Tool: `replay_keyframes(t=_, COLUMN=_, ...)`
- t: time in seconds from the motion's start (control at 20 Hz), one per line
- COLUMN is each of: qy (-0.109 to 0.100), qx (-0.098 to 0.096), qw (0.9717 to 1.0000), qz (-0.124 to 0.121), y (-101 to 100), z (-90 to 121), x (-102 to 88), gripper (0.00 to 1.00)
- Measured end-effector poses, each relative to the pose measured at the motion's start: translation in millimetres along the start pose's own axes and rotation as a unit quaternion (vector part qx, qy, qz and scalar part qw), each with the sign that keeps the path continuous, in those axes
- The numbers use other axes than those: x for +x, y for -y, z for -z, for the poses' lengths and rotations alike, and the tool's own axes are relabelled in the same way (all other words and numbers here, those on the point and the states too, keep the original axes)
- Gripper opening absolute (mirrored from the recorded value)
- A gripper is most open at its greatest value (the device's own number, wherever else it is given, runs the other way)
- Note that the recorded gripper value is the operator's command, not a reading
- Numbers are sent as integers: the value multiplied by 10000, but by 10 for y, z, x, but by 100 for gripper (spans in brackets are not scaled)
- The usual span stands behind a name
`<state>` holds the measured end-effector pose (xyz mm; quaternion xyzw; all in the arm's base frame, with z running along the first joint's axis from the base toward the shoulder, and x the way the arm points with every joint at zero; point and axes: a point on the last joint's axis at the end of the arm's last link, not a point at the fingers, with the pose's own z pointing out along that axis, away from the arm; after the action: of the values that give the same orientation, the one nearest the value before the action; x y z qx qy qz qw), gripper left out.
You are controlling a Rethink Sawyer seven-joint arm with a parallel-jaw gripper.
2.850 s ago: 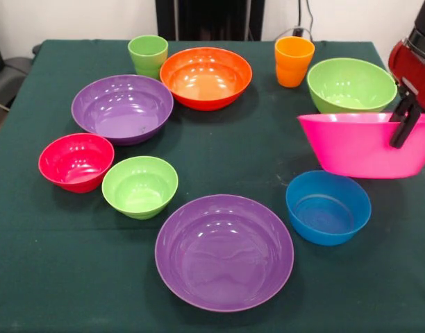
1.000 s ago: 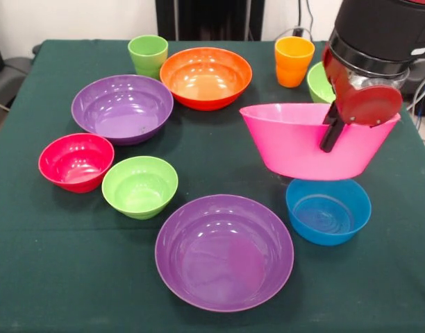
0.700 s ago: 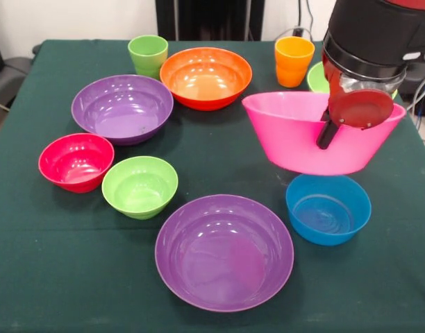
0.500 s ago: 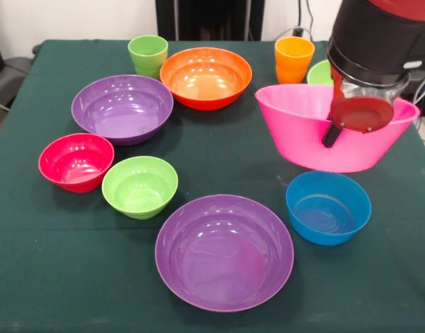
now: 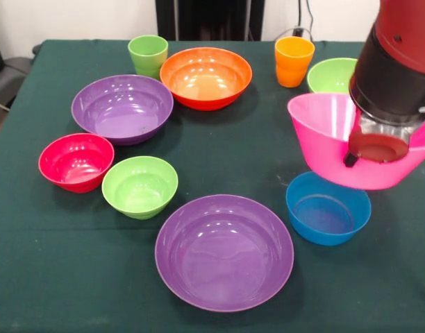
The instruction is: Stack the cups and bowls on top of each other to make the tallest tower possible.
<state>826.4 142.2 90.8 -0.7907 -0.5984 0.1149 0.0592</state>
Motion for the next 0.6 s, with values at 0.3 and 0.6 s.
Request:
replay_keyframes(t=0.3, qy=101, qx=-19, qw=9999, qz=120, y=-97, z=-157, x=27, gripper=0)
replay_keyframes(t=0.6, qy=112, qx=12, qw=9999, qz=62, y=-172, z=-198, x=-105, gripper=0)
